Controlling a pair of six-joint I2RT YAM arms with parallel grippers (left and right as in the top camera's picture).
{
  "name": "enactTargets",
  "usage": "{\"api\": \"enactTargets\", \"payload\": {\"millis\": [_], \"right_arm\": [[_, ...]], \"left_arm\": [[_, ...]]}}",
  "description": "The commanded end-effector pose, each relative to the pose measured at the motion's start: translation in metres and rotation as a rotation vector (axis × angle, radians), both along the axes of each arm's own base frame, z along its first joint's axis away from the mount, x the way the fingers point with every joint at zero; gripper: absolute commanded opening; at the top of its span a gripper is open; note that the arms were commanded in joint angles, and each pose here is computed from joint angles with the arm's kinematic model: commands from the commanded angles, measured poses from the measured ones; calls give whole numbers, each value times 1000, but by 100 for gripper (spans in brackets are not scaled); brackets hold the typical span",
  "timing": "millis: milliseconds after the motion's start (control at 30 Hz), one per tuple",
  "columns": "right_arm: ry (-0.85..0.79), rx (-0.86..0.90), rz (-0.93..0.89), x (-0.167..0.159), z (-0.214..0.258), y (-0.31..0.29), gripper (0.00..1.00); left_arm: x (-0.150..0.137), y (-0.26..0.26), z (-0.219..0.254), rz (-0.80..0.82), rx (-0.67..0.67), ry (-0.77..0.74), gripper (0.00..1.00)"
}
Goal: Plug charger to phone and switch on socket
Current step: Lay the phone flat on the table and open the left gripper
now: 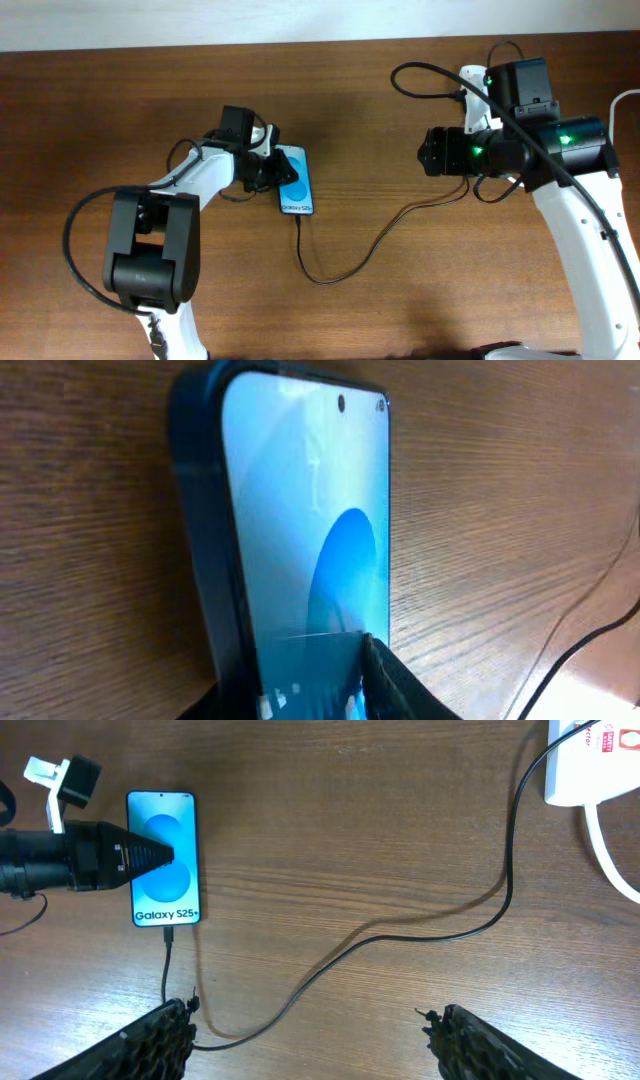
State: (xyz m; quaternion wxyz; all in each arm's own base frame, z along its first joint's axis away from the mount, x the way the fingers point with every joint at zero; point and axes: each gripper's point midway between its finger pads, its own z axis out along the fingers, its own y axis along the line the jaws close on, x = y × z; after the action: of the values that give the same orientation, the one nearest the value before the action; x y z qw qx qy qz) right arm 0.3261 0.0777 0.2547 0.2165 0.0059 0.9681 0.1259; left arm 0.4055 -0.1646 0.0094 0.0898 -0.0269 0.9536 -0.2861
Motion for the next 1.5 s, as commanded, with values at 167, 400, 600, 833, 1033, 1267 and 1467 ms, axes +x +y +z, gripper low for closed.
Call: {"api": "enactTargets", "payload": {"millis": [167, 400, 600, 833, 1033, 1267, 1467], "right_arm": [[-9, -15, -1, 3, 2, -3, 80], [-10, -15, -2, 4, 2, -3, 80], [-10, -15, -2, 4, 2, -3, 80], [-10, -15, -2, 4, 2, -3, 80], [-10, -15, -1, 4, 2, -3, 80], [-11, -15, -1, 4, 2, -3, 80], [-11, -15, -2, 4, 2, -4, 80]], "left_arm": [[-3, 15, -16, 12, 93, 5, 33], [-3, 16, -17, 14, 101, 4, 41], [-4, 16, -17, 14, 102, 10, 51], [-9, 22, -21, 22, 134, 34, 64], [-12, 27, -24, 29, 168, 49, 65], [-19, 32, -27, 33, 193, 80, 66], [-23, 33, -28, 33, 196, 96, 66]]}}
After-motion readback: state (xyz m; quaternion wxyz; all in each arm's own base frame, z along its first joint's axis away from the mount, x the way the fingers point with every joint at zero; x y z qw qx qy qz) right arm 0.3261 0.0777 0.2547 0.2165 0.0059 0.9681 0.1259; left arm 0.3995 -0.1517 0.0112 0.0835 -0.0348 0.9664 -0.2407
